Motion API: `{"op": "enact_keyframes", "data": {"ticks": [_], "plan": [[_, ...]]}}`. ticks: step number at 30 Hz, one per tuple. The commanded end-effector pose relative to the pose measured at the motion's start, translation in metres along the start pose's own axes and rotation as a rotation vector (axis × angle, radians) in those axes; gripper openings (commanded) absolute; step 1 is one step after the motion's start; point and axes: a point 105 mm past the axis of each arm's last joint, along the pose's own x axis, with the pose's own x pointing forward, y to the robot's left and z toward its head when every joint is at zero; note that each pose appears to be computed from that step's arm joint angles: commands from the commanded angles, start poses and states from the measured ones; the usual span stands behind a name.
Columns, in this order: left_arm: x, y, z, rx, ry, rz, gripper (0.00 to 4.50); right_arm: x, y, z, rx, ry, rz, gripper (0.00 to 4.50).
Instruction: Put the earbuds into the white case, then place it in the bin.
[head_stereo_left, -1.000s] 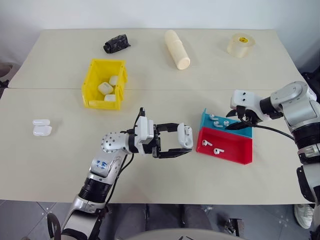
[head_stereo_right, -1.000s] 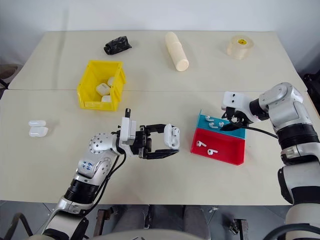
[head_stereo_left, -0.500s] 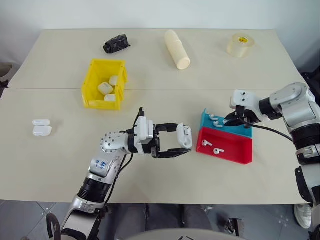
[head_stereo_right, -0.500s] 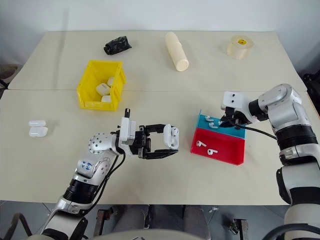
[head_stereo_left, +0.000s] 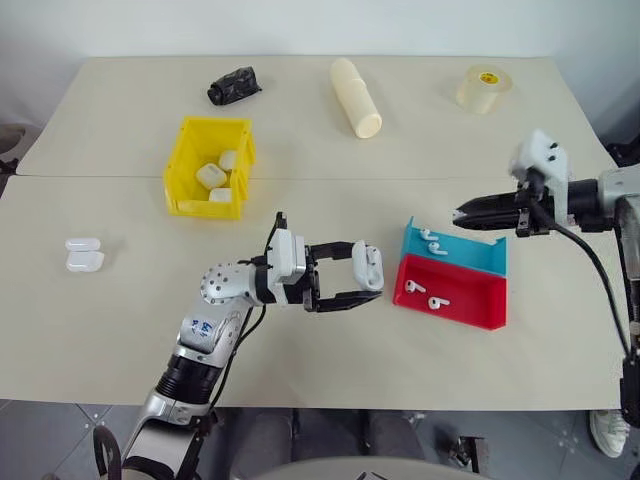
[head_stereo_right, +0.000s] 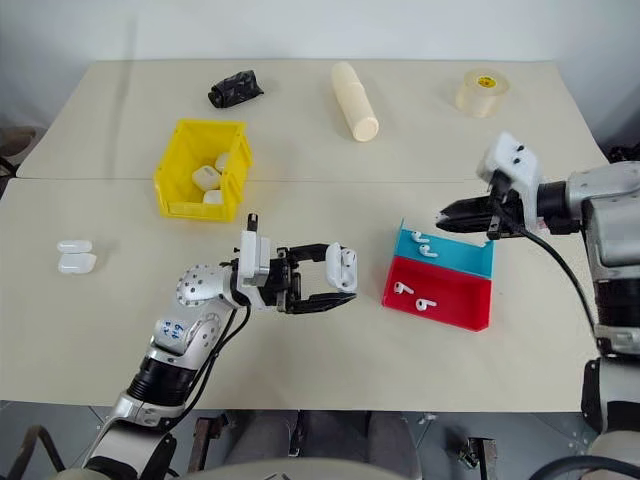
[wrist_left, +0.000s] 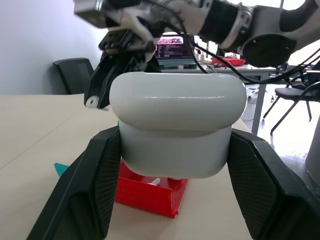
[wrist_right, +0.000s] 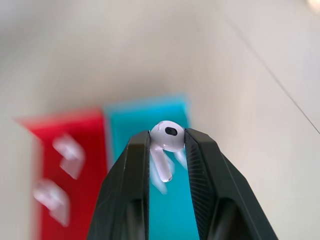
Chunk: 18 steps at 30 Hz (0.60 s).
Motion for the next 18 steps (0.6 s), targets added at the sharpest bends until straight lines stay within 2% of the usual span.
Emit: {"op": "enact_keyframes", "data": {"ticks": [1, 4, 9, 14, 18], "plan": [[0.005, 0.008, 0.005, 0.028, -0.009, 0.011, 2.92, 0.008, 0.037, 0.025, 0.109, -0.288, 0.087, 1.01], [0.007, 0.013, 0.006, 0.026, -0.012, 0.014, 2.92, 0.017, 0.065, 0.028, 0.193, -0.476, 0.126, 1.01], [0.007, 0.016, 0.008, 0.02, -0.01, 0.004, 2.92, 0.028, 0.094, 0.029, 0.332, -0.644, 0.135, 1.01], [0.008, 0.019, 0.011, 0.004, -0.015, 0.008, 2.92, 0.03, 0.104, 0.027, 0.393, -0.743, 0.11, 1.01], [0.01, 0.023, 0.014, -0.013, -0.026, 0.015, 2.92, 0.036, 0.109, 0.021, 0.417, -0.753, 0.091, 1.01]]}}
